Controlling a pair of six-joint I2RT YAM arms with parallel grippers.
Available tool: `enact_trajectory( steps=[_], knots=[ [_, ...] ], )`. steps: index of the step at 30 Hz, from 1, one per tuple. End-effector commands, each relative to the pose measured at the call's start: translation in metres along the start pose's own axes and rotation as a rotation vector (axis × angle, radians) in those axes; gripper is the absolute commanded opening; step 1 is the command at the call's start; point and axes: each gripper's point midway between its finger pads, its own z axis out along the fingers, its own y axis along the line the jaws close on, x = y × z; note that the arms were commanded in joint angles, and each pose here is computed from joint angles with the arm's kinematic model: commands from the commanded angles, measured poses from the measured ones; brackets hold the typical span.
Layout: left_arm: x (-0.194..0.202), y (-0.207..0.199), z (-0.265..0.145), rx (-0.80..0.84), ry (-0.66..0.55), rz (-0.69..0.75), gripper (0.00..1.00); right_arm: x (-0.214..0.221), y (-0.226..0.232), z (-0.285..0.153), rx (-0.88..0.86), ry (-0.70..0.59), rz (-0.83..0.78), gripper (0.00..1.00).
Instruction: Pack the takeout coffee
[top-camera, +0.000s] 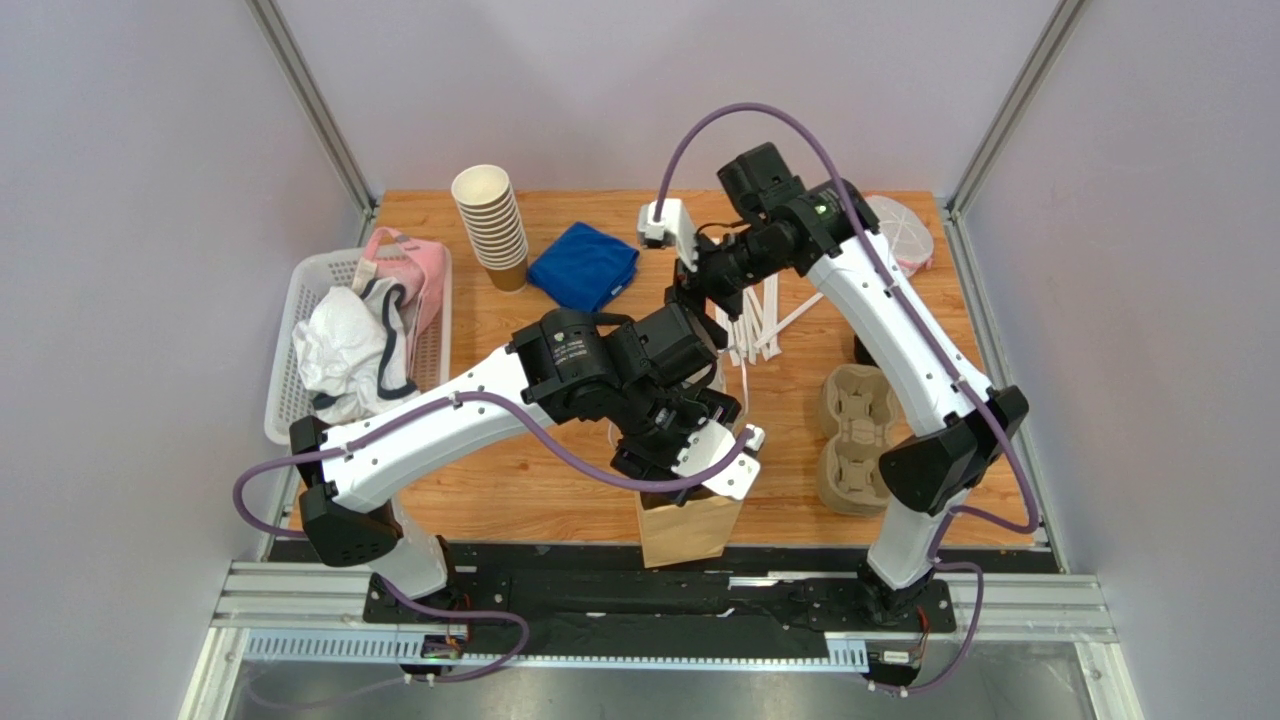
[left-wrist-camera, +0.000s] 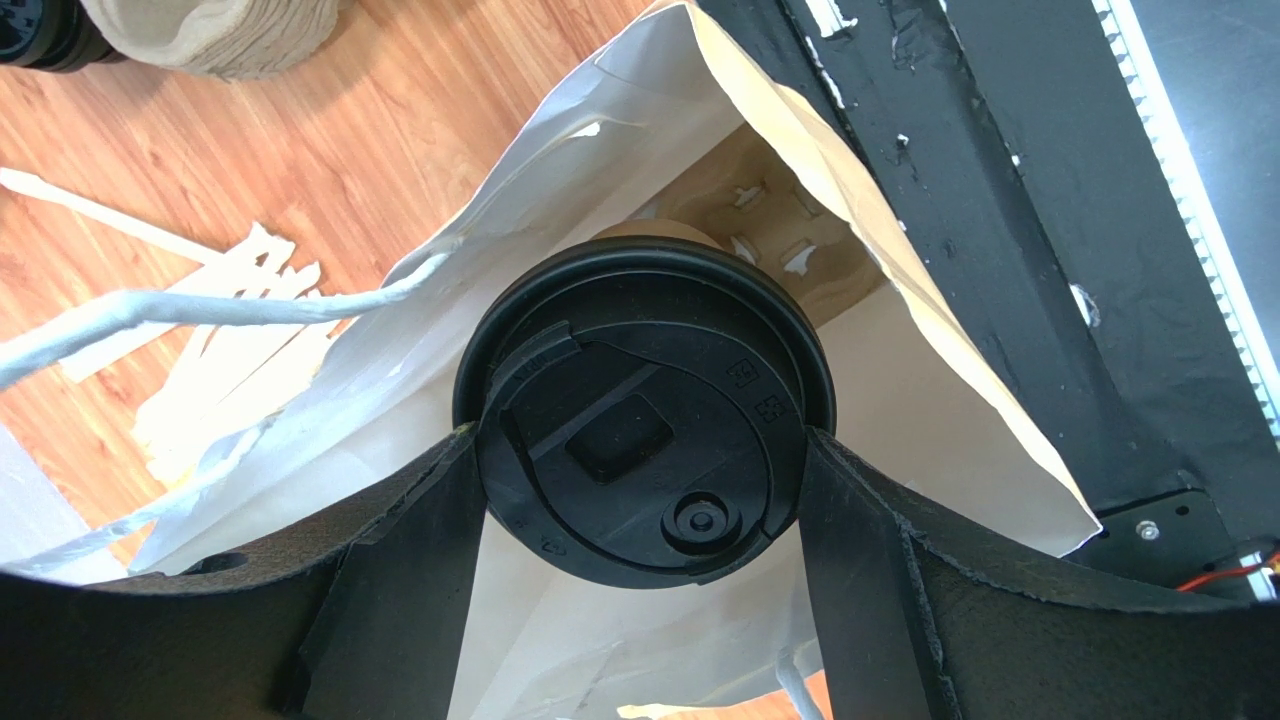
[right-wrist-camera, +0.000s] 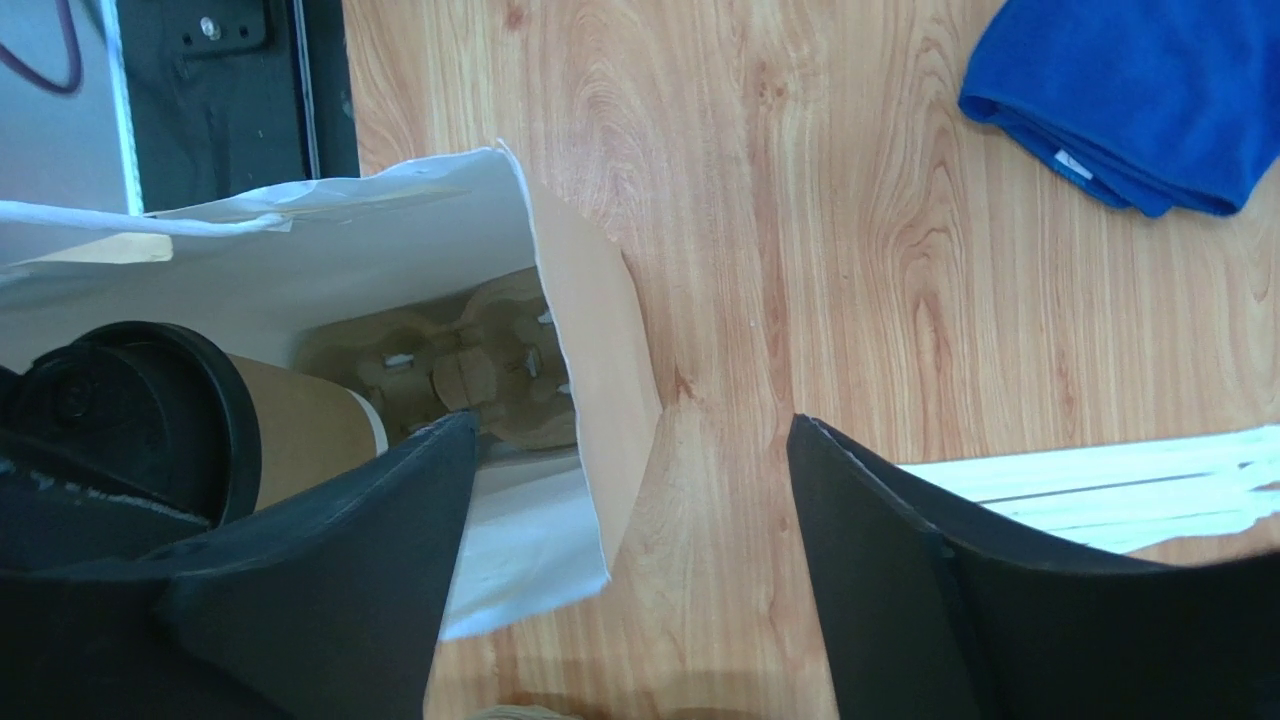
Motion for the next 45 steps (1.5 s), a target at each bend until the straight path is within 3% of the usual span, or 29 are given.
enact_trajectory(
  steps=[1,4,5,6,12,17,19,21,22,23,26,31,35,43,45],
  knots=[
    [-0.004,-0.004,-0.002,0.01,-0.015,0.019,0.29,0.008,0.013,0.003,-0.025,0.096,-0.059,0.7],
    [0.004,-0.004,-0.001,-0.007,0.016,-0.005,0.29,0.015,0.011,0.003,-0.008,0.139,-0.02,0.36],
    [0.009,-0.003,-0.002,-0.016,0.027,-0.018,0.29,0.017,0.011,0.0,0.003,0.149,-0.007,0.07],
    [0.014,-0.004,-0.003,-0.02,0.039,-0.04,0.29,0.02,0.009,-0.003,0.03,0.166,0.043,0.0],
    [0.044,0.007,-0.018,-0.092,0.082,-0.169,0.28,0.034,0.039,-0.031,0.089,0.124,0.256,0.0],
    [0.062,0.021,-0.03,-0.167,0.1,-0.217,0.27,0.056,0.091,-0.031,-0.016,0.105,0.431,0.0],
    [0.066,0.022,-0.033,-0.174,0.1,-0.218,0.27,0.065,0.109,-0.04,-0.022,0.096,0.423,0.04],
    [0.067,0.018,-0.035,-0.174,0.092,-0.209,0.27,0.066,0.126,-0.05,-0.049,0.085,0.422,0.18],
    [0.066,0.017,-0.036,-0.172,0.083,-0.191,0.27,0.064,0.131,-0.053,-0.063,0.078,0.422,0.29],
    [0.061,0.013,-0.038,-0.165,0.055,-0.18,0.27,0.063,0.135,-0.056,-0.071,0.073,0.421,0.51],
    [0.05,0.008,-0.042,-0.145,0.002,-0.156,0.27,0.057,0.12,-0.062,0.005,0.064,0.367,0.69],
    [0.045,0.004,-0.042,-0.122,-0.007,-0.152,0.27,0.041,0.079,-0.056,0.083,0.071,0.331,0.78],
    [0.052,0.0,-0.04,-0.127,0.015,-0.159,0.27,0.013,0.06,-0.056,0.114,0.001,0.291,0.83],
    [0.058,-0.003,-0.037,-0.137,0.028,-0.192,0.27,0.005,0.092,-0.04,-0.074,-0.022,0.257,0.83],
    [0.057,-0.003,-0.038,-0.144,0.022,-0.193,0.27,0.011,0.096,-0.036,-0.054,-0.017,0.233,0.84]
  ],
)
